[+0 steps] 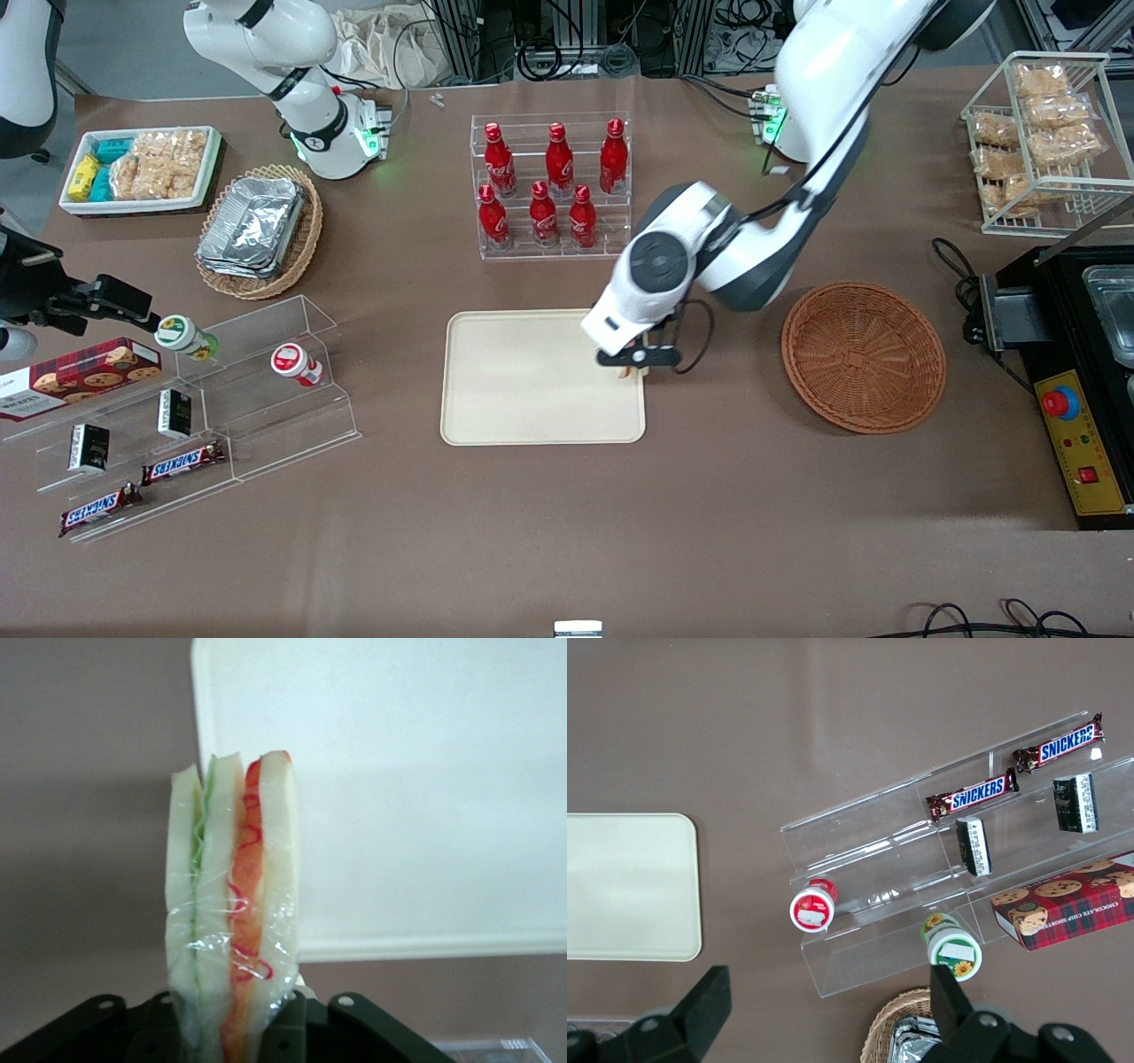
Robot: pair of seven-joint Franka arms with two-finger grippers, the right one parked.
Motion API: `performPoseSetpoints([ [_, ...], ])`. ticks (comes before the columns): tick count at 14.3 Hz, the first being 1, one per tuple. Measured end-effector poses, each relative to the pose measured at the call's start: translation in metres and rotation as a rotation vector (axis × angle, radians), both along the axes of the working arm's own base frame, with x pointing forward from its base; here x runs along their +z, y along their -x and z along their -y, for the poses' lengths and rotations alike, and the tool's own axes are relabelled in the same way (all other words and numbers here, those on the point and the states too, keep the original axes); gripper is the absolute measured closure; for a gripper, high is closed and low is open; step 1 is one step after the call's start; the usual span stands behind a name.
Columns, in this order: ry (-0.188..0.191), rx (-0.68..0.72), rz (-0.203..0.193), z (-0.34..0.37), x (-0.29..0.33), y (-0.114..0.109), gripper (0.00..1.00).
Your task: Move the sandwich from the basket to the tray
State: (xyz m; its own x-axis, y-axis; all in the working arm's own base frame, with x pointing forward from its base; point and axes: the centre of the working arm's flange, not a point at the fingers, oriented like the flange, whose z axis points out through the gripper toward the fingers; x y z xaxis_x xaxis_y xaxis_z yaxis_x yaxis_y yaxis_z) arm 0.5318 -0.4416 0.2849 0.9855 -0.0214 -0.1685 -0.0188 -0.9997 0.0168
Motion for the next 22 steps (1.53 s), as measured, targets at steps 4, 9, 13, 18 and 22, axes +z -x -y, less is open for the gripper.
performPoseSetpoints([
  [4, 0.008, -0.005, 0.008, 0.005, -0.074, -0.018, 0.79],
  [9, 0.043, 0.006, 0.047, 0.009, -0.069, -0.029, 0.36],
  [13, 0.015, 0.012, 0.085, 0.000, 0.011, -0.040, 0.00],
  [18, -0.039, 0.125, 0.066, -0.093, 0.188, -0.042, 0.00],
  [22, -0.024, 0.129, 0.049, -0.190, 0.266, -0.044, 0.00],
])
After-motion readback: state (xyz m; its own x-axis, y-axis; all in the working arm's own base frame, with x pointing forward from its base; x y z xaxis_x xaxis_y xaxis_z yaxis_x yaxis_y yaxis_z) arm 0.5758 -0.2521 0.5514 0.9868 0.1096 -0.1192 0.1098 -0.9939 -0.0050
